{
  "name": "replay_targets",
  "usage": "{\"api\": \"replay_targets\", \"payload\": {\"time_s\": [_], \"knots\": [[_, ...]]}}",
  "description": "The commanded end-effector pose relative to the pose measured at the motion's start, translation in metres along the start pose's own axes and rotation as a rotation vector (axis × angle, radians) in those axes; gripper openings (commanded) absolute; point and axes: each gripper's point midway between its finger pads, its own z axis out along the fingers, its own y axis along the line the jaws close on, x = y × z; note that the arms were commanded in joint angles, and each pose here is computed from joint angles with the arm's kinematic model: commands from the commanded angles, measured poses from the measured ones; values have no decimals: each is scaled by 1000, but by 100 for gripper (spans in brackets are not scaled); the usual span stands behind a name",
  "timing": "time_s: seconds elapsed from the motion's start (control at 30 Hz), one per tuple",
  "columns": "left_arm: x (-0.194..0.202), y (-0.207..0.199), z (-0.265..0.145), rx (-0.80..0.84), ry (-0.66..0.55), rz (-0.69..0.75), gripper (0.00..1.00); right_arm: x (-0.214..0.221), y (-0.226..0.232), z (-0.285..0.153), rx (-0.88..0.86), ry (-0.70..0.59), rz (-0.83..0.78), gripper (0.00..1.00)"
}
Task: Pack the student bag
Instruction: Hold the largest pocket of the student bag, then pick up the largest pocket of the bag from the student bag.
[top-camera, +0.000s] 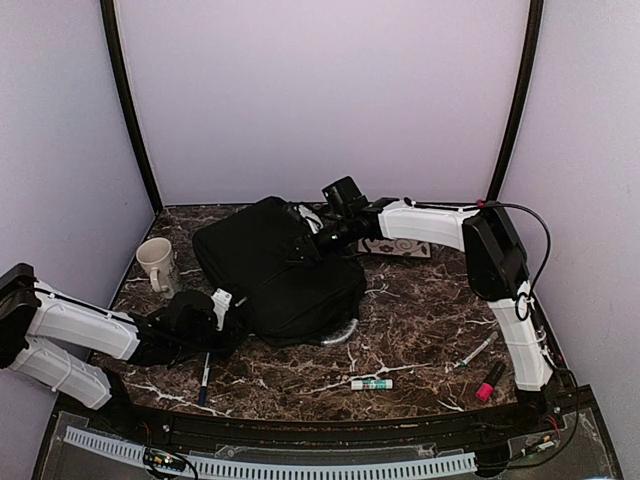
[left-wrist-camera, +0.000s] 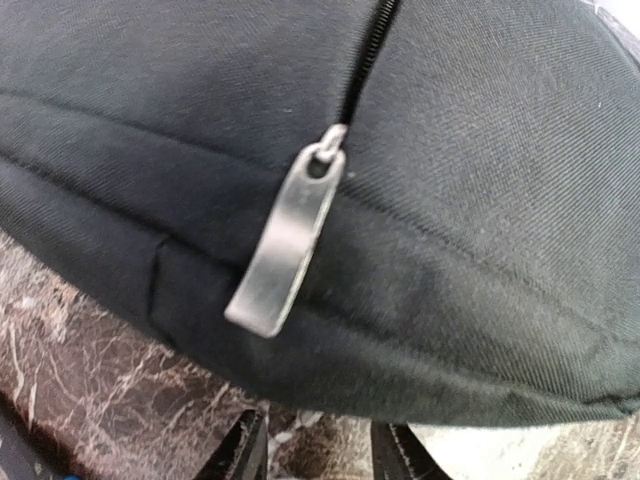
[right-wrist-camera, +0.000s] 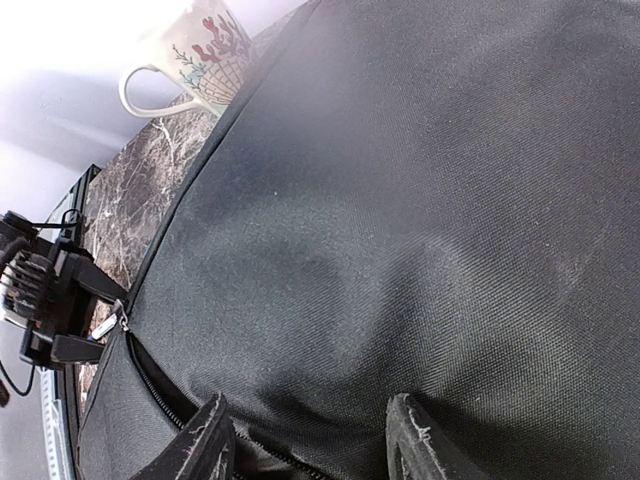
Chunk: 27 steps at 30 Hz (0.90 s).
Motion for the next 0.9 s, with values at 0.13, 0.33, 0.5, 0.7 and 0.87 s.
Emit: {"api": "replay_targets", "payload": {"time_s": [0.13,0.33,0.5,0.7,0.87], "knots": [[-1,-1,14,-1,-21,29,21,82,-41,29,90,188,151,53],[-2,7,9,-34,-38,9,0,81,-40,28,93,187,146,53],[-1,6,2,-23,-22,-15,0,74,-36,24,87,172,139,52],[9,-2,-14,31,39,-64,0,69,-38,23,102,166,135,52],[14,-27,-22,176,67,-71,0,75,-45,28,122,178,158,52]]}}
